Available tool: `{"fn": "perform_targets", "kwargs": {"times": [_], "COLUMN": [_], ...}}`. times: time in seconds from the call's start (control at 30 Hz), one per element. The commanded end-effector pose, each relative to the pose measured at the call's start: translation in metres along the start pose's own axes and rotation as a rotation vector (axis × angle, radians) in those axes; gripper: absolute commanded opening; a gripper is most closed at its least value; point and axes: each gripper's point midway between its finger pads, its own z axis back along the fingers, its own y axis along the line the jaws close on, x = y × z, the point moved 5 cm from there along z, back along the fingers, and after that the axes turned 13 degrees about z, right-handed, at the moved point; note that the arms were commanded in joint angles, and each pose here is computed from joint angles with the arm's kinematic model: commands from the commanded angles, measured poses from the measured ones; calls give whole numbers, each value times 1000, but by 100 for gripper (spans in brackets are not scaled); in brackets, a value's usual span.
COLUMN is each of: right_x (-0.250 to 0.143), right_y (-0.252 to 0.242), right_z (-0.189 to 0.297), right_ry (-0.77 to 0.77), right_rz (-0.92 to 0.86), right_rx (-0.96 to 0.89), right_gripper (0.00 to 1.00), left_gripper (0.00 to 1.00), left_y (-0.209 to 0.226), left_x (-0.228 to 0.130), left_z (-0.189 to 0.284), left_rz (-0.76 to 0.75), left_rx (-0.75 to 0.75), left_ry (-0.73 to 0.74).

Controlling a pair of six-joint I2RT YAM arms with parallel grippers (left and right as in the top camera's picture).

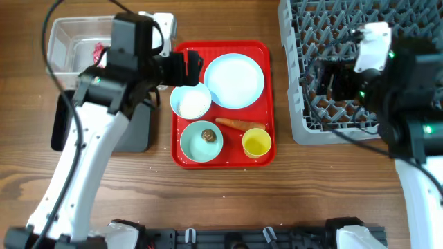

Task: Sort waste into correct bins and load items into the dishwasher rack
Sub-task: 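Reach the left gripper to the light-blue rice bowl on the red tray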

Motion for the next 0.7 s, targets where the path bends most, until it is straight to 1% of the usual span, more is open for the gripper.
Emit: {"fn": "perform_targets", "kwargs": {"times": [0.0,0.07,0.13,0.27,0.3,0.37,0.4,0.47,0.57,0.67], "right_x": [1,-4,-8,-14,-14,-15,-15,-17,-19,-19], "right_y": [6,11,15,16,16,16,16,15,12,11], "right_z": [-13,-20,-24,-30,-31,-33,-33,-33,-33,-33], "right_ry": [27,57,80,117,120,126,129,137,152,152], "right_rz": [4,-5,-13,-19,-20,-21,-22,-21,-18,-17], "right_rx": [75,124,161,175,175,177,177,170,143,136], "right_gripper": [100,100,100,100,100,98,96,96,94,93], "left_gripper": [100,100,100,100,97,85,82,81,81,80], "left_y": [-7,-7,-8,-10,-9,-4,0,7,23,31], "left_x": [-4,-10,-11,-21,-24,-36,-42,-50,-69,-82], "left_z": [-16,-22,-25,-44,-51,-74,-85,-101,-133,-151], "left_rz": [48,56,55,44,38,21,23,55,139,146], "left_rx": [-59,-64,-74,-50,-27,52,95,163,245,270], "left_ry": [73,113,123,169,184,226,247,271,353,407]}}
